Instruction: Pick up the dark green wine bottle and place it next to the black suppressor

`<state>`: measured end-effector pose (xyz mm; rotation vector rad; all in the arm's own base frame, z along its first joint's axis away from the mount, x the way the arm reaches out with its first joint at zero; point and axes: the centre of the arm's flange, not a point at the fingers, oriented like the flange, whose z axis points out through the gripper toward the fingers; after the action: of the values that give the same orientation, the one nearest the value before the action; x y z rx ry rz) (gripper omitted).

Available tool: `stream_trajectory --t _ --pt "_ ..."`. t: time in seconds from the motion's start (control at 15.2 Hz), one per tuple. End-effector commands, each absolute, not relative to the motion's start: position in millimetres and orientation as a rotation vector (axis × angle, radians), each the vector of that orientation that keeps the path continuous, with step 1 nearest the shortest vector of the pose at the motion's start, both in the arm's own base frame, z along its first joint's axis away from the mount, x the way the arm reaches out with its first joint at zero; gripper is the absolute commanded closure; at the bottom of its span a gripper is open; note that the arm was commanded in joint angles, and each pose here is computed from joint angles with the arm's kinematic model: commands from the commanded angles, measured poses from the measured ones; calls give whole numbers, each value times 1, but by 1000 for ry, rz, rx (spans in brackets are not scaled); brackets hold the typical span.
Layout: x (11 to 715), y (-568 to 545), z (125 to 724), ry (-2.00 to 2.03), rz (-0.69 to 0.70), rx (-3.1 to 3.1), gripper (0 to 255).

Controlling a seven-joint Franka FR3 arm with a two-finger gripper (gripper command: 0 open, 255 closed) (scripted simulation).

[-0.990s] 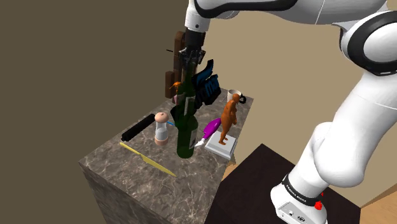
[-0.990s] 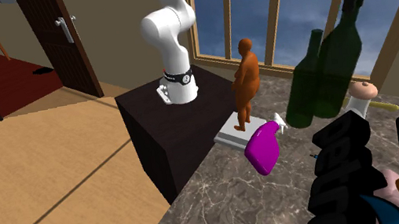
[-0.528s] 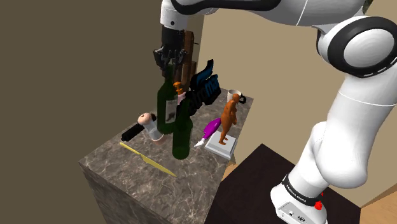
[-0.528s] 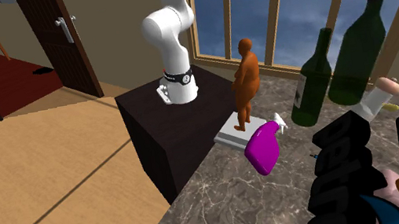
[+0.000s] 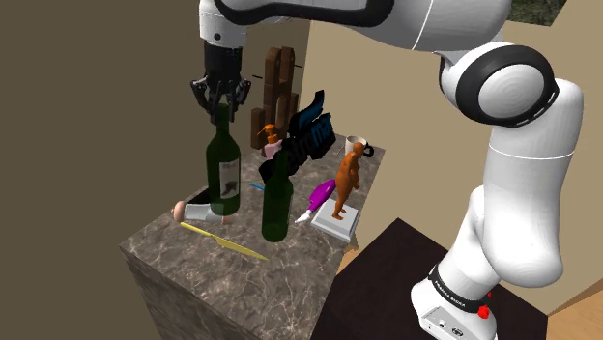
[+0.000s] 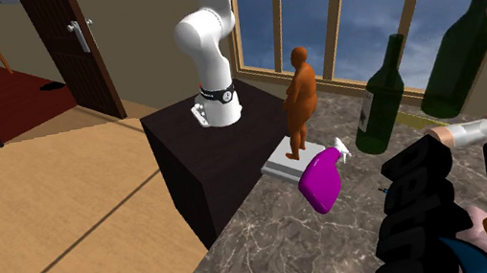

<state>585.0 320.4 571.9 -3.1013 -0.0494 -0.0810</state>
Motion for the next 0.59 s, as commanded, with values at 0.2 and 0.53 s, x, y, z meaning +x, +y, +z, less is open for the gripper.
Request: stream_trajectory --t 0.2,0.53 --pt "586 324 547 -48 -83 -3101 255" --pt "586 324 520 -48 -83 -3101 255"
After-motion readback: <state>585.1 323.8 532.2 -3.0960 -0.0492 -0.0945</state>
